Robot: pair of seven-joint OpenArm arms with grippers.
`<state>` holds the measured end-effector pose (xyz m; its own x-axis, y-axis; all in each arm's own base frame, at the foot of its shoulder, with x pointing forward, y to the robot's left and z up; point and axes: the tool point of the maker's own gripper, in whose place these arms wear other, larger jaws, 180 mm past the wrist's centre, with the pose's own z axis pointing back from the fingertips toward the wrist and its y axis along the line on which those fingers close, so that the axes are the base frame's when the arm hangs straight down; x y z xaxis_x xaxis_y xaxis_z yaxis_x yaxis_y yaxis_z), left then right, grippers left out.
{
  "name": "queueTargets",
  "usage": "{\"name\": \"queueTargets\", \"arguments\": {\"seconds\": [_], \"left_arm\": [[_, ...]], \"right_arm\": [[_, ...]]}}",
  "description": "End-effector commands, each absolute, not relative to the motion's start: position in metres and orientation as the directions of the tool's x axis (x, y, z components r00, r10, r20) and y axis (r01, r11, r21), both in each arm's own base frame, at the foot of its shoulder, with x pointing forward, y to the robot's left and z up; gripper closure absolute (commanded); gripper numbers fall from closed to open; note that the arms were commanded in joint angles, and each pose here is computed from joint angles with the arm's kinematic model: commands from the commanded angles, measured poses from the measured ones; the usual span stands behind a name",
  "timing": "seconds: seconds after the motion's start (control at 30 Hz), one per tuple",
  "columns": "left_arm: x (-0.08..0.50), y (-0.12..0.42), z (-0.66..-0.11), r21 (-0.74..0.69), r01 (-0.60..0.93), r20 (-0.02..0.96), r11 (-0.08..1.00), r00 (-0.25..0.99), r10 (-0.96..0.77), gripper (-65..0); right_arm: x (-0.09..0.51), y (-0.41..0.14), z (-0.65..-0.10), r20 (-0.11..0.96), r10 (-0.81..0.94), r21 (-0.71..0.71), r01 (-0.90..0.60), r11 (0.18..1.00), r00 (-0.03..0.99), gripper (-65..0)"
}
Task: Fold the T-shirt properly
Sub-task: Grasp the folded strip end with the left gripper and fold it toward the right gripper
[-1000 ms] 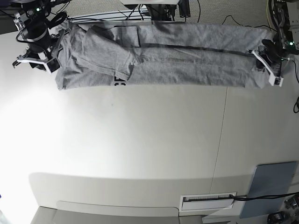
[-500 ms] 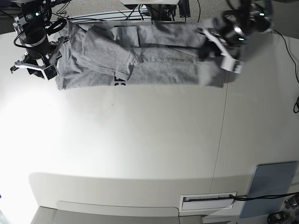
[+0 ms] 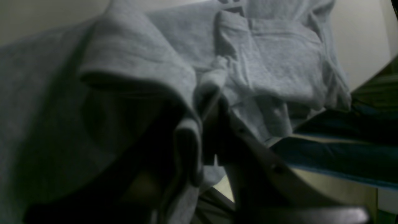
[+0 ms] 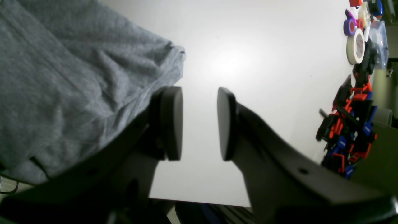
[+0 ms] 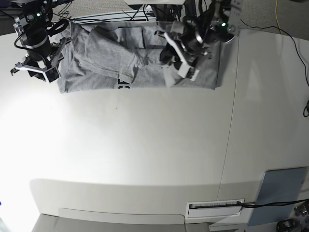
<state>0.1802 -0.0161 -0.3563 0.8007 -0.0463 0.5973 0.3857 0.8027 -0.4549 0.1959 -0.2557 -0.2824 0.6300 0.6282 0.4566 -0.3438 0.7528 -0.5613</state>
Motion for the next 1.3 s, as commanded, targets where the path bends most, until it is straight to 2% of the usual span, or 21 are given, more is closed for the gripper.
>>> {"name": "queueTargets", "arguments": {"seconds": [0.0,0.47,0.5,0.6,0.67,0.83,1.03,1.27], "left_arm": [[0.186,-0.023,-0.348,-0.469,0.405,0.623,0.785,0.782,-0.031,0.0],[0.212,-0.052,-0.348,-0.491,0.439,0.638,0.752,0.77,-0.033,0.0],[0.214,-0.052,-0.347,-0.49,0.444,0.645,0.75,0.763,-0.03,-4.9],[0.216,-0.058,-0.339,-0.491,0.49,0.681,0.721,0.731,-0.033,-26.3],[0.214,-0.066,-0.33,-0.518,0.528,0.695,0.673,0.718,-0.029,-35.6],[0.208,-0.082,-0.308,-0.547,0.623,0.732,0.559,0.68,-0.043,-36.5],[0.186,-0.071,-0.308,-0.467,0.681,0.735,0.564,0.654,-0.181,-36.0],[0.147,-0.051,-0.338,-0.38,0.73,0.705,0.569,0.626,-0.332,-36.0]], "right_arm": [[0.2,-0.257,-0.273,0.466,0.641,-0.584,-0.331,0.741,0.61,-19.2],[0.199,-0.258,-0.274,0.458,0.638,-0.585,-0.331,0.741,0.619,-19.2],[0.199,-0.258,-0.274,0.458,0.638,-0.584,-0.331,0.741,0.619,-19.2],[0.199,-0.258,-0.274,0.458,0.638,-0.584,-0.331,0.741,0.619,-19.2],[0.199,-0.258,-0.274,0.458,0.638,-0.584,-0.331,0.741,0.619,-19.2],[0.199,-0.258,-0.274,0.458,0.638,-0.585,-0.331,0.741,0.619,-19.2],[0.198,-0.266,-0.271,0.426,0.658,-0.629,-0.319,0.709,0.621,-19.2],[0.186,-0.297,-0.261,0.381,0.646,-0.7,-0.249,0.669,0.662,-19.2]]}}
